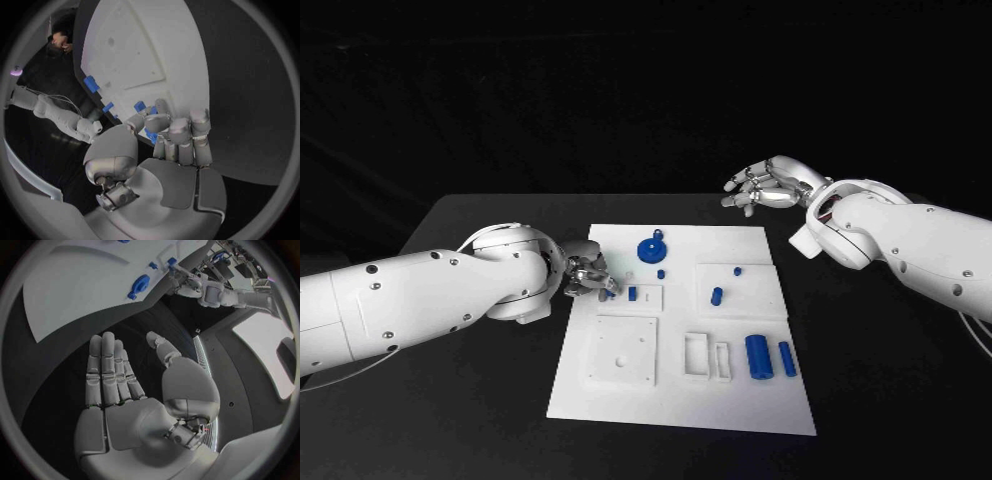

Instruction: Assemble the parts on the task board

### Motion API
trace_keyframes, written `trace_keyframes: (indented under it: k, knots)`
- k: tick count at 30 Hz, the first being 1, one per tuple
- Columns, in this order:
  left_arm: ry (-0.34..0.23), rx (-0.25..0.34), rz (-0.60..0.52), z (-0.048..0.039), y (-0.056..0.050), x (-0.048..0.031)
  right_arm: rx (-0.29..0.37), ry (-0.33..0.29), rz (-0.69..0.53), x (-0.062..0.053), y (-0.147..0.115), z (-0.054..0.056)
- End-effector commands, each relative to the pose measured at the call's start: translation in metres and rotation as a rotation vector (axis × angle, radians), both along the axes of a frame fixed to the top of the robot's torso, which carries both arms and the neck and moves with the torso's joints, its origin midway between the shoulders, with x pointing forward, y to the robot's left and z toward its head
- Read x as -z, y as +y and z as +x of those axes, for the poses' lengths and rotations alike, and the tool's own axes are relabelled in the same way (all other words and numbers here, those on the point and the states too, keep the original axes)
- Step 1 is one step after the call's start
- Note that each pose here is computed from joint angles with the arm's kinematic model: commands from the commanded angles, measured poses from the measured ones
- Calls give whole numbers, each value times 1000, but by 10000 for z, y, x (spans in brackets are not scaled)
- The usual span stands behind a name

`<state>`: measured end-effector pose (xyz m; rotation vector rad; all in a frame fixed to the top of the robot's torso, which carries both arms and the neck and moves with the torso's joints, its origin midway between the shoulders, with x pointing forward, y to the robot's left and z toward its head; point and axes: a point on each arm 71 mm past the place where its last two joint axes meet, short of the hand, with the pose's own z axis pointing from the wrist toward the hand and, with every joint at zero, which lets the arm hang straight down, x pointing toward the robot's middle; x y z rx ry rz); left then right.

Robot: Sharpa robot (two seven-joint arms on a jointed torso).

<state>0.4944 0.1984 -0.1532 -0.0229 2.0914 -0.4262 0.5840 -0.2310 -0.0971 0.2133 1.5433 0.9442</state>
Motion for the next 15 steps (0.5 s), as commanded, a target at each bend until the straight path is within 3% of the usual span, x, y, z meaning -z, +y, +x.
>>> trace_keyframes:
  k: [1, 15]
  knots:
    - [41, 25, -7, -21, -58, 35, -18, 5, 1, 12, 20, -6]
    - [103, 43, 10, -19, -63, 39, -20, 6, 1, 17, 31, -4]
